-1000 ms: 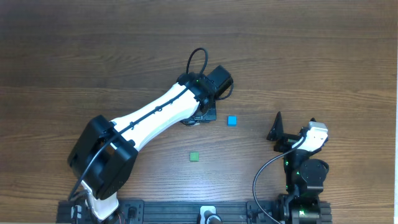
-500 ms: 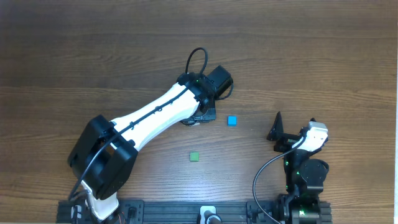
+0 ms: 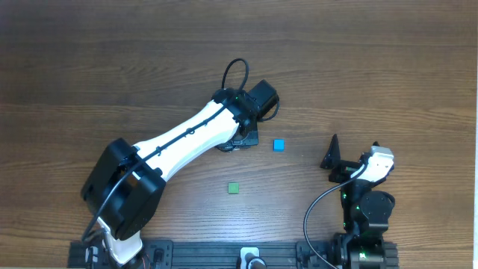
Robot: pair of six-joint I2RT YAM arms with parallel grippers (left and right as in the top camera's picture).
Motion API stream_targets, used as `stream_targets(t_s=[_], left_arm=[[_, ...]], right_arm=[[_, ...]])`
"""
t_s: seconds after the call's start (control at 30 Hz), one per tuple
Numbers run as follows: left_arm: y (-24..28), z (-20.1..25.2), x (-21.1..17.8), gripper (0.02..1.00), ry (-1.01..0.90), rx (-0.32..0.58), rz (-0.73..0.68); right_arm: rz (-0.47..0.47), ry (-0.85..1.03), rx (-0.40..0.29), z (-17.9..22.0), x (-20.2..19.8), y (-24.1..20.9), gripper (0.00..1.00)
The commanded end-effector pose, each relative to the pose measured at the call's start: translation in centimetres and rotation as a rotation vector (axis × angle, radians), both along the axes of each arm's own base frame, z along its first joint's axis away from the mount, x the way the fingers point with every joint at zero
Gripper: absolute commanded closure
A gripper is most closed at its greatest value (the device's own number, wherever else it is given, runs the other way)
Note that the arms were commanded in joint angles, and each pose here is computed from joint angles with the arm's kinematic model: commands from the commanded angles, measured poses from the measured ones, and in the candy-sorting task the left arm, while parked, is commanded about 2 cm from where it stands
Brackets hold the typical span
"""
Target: Stack Cubes
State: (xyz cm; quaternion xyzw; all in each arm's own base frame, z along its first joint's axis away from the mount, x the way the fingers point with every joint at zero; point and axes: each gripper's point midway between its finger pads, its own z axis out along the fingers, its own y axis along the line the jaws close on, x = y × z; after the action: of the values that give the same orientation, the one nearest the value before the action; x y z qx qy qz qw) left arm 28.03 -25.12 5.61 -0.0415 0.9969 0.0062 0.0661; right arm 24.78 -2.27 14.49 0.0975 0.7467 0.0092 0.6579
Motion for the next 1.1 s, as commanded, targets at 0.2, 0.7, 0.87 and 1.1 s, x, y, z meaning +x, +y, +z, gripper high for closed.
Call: stream_targets(t_s=[0.2, 0.7, 0.87, 1.1], left_arm=[[0.2, 0.7, -0.1, 0.531, -0.022, -0.008, 0.012], [1.8, 4.2, 5.0, 0.163, -0.180, -0.116, 0.125], [7.3, 9.5, 11.2, 0.145, -0.396, -0.190, 0.266], [17.9, 19.5, 15.0, 0.093, -0.719, -0.197, 0.387]], right_arm=[[0.006, 0.006, -0.001, -0.3, 0.0, 0.1, 0.007], [0.006, 0.006, -0.001, -0.3, 0.0, 0.1, 0.009], [0.006, 0.006, -0.001, -0.3, 0.0, 0.1, 0.007], [0.006, 0.006, -0.001, -0.3, 0.0, 0.1, 0.007]])
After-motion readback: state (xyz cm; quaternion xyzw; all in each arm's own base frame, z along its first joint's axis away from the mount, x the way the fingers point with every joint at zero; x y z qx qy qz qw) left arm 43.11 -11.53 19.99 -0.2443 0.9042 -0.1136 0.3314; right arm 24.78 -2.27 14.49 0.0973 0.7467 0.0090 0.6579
